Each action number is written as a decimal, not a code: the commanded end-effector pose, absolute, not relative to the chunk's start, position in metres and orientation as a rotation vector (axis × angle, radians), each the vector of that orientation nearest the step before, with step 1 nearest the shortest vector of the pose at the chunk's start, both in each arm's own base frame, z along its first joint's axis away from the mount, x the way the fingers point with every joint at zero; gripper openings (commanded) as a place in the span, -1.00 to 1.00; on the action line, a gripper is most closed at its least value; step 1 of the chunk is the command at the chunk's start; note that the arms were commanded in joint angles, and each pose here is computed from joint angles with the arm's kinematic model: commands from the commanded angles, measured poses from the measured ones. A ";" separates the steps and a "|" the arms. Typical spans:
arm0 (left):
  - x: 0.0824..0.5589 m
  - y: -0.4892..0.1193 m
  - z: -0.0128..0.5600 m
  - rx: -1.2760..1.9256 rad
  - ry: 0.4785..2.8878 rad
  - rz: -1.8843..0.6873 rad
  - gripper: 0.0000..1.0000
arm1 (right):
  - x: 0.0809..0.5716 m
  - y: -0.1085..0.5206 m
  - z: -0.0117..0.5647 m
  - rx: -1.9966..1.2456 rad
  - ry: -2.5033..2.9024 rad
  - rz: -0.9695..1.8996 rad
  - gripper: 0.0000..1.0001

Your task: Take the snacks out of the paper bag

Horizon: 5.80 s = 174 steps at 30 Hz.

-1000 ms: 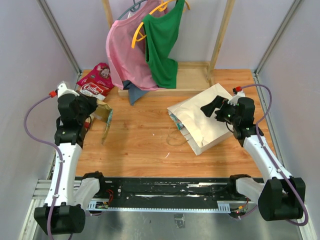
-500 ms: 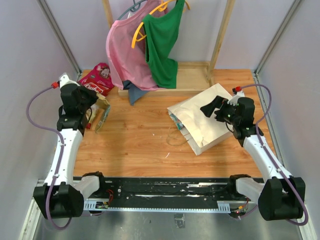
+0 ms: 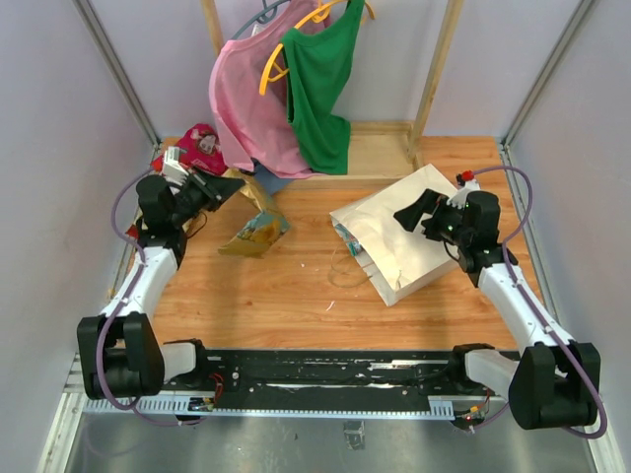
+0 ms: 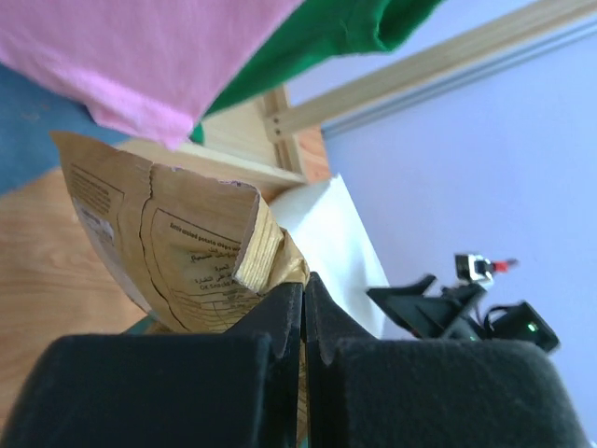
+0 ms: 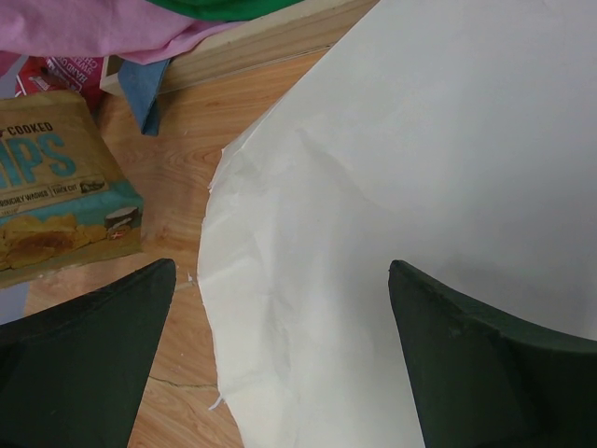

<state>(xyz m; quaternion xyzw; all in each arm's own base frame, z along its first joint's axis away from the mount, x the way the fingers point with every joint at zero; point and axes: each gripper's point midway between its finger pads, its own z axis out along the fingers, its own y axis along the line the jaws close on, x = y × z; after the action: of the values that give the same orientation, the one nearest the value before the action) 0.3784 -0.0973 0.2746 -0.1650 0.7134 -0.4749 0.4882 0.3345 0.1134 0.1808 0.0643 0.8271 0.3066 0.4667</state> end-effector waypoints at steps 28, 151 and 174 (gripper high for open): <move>0.368 0.003 0.136 -0.909 1.766 -0.774 -0.98 | 0.339 0.127 0.176 0.131 2.047 0.791 0.97; 0.374 -0.016 0.295 -0.635 1.601 -0.380 -0.99 | 0.254 0.529 0.270 -0.580 1.882 0.675 0.72; 0.370 0.006 0.298 -0.635 1.605 -0.279 -0.99 | 0.280 0.491 0.199 -0.601 1.968 0.369 0.42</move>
<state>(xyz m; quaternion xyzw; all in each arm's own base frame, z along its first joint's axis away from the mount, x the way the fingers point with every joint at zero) 0.3698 -0.0080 0.2637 -0.2753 0.7372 -0.1329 0.6025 0.2739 0.5165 0.1943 -0.2632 0.8115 0.1901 0.4859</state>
